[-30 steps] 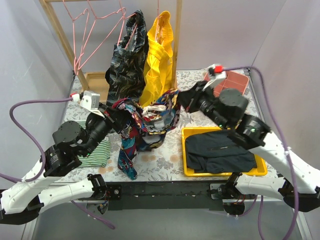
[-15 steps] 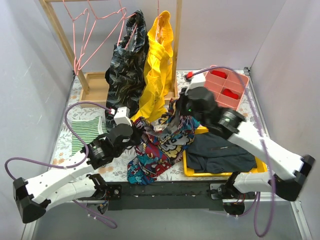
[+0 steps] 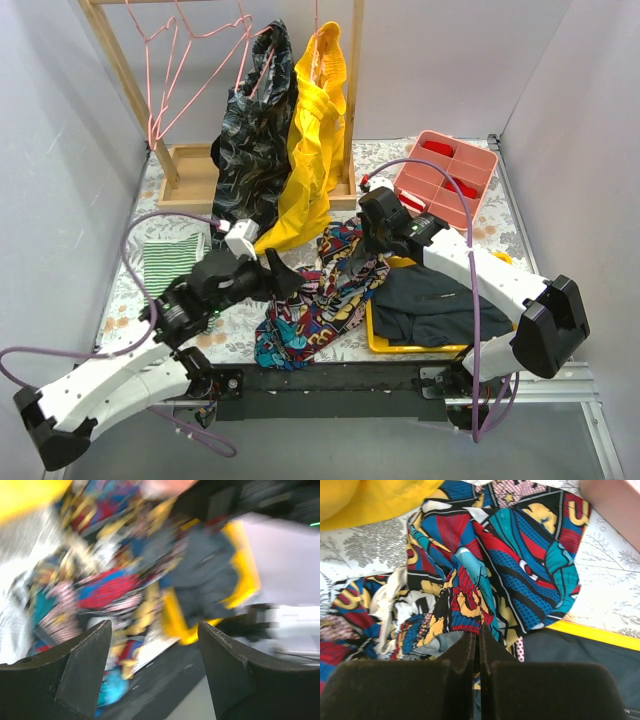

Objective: Place the shorts on the hanger

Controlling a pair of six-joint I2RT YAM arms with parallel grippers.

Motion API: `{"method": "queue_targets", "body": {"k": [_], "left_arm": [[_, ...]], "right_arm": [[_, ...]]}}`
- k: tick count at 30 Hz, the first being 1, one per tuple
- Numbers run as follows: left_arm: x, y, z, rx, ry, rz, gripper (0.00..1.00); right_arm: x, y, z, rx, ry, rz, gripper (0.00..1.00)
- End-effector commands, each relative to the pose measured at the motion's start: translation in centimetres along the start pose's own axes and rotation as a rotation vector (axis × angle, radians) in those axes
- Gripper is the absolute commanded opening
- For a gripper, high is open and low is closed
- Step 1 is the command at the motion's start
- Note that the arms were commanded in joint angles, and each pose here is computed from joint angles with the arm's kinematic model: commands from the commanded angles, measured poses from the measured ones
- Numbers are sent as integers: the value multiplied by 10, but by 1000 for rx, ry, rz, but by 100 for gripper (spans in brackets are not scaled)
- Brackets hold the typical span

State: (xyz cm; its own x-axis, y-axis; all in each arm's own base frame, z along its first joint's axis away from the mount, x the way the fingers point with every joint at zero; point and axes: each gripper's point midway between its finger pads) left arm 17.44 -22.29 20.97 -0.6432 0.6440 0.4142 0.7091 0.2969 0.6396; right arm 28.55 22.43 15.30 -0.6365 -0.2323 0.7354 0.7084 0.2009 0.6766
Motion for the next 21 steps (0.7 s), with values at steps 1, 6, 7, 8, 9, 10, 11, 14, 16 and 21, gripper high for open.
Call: {"method": "queue_targets", "body": {"k": [1,6,7,8,9,10,11,14,16,21], "left_arm": [[69,83,-74,-74,-224,-259,70],[88,183,-84,-242,14,-540,70],[64,190,-83,-281,77,-520,71],[77,216,-97,-289,85,-592,73],[77,238,-97,-324,127,-646,74],[67,252,-100,-338,148,-656,76],[64,267,-103,-341,152,-674,79],[56,329,-93,-314,163,-702,79],[74,374,-74,-248,136,-735,77],[74,423,-43,-246,115,-775,68]], "right_arm": [[9,29,13,-13,80,-88,1],[7,25,20,-16,123,-80,1],[7,25,22,-14,129,-79,1],[6,23,22,-11,131,-73,1],[6,22,22,-10,135,-69,1],[5,20,23,-8,138,-64,1],[5,20,24,-4,143,-64,1],[4,18,26,10,157,-55,1],[3,16,26,12,160,-48,1],[3,12,32,19,198,-37,1]]}}
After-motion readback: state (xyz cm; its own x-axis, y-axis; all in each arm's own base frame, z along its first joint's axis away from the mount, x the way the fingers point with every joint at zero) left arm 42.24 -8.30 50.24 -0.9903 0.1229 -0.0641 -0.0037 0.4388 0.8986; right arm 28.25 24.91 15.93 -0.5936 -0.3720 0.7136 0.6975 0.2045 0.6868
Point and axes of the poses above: each gripper's point midway between its finger pads, its own x axis back along the fingers, its own z axis along the line the jaws close on, y = z × x, and after that the axes turned 3 degrees about x, right-handed
